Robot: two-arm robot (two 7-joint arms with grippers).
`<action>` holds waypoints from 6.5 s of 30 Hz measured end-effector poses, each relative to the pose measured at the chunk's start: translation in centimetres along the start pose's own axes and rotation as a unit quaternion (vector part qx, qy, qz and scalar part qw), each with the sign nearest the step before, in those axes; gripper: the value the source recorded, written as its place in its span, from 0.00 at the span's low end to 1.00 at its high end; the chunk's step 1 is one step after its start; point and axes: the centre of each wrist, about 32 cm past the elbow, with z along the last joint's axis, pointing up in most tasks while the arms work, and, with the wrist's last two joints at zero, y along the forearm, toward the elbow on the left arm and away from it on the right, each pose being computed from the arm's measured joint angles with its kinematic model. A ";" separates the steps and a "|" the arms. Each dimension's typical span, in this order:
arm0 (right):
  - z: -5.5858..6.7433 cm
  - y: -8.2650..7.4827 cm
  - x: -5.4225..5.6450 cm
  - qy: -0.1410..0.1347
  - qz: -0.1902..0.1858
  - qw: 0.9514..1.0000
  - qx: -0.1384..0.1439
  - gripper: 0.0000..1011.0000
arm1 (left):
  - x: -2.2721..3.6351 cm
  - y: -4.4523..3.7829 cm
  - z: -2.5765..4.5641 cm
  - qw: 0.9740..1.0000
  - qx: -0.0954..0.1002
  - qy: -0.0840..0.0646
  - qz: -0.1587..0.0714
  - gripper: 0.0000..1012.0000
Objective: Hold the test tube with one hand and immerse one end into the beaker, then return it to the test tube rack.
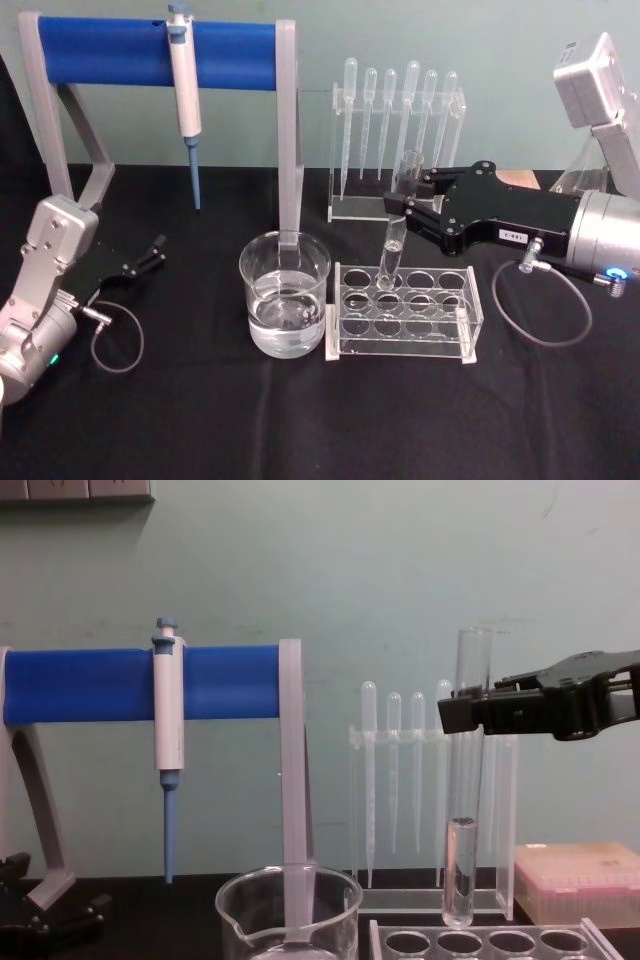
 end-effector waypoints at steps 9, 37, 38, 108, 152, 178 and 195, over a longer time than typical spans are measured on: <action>0.0 0.0 0.0 0.000 0.000 1.000 0.000 0.24 | 0.00 0.00 0.00 1.000 0.000 0.000 0.000 0.99; 0.0 0.0 0.0 0.000 0.000 1.000 0.000 0.24 | 0.00 0.00 0.00 1.000 0.000 0.000 0.000 0.99; 0.0 0.0 0.0 0.000 0.000 1.000 0.000 0.24 | 0.00 0.00 0.00 1.000 0.000 0.000 0.000 0.99; 1.6 1.0 -0.7 -0.007 -0.001 0.999 0.032 0.24 | 0.00 0.00 0.00 1.000 0.000 0.000 0.000 0.99; -3.8 9.6 -4.4 -0.010 -0.017 0.998 0.053 0.24 | 0.00 0.00 0.00 1.000 0.000 0.000 0.000 0.99; -7.1 9.5 -5.1 0.009 -0.021 0.999 0.031 0.24 | 0.00 0.00 0.00 1.000 0.000 0.000 0.000 0.99; -7.5 9.7 -5.3 0.011 -0.015 0.999 0.028 0.24 | 0.00 0.00 0.00 1.000 0.000 0.000 0.000 0.99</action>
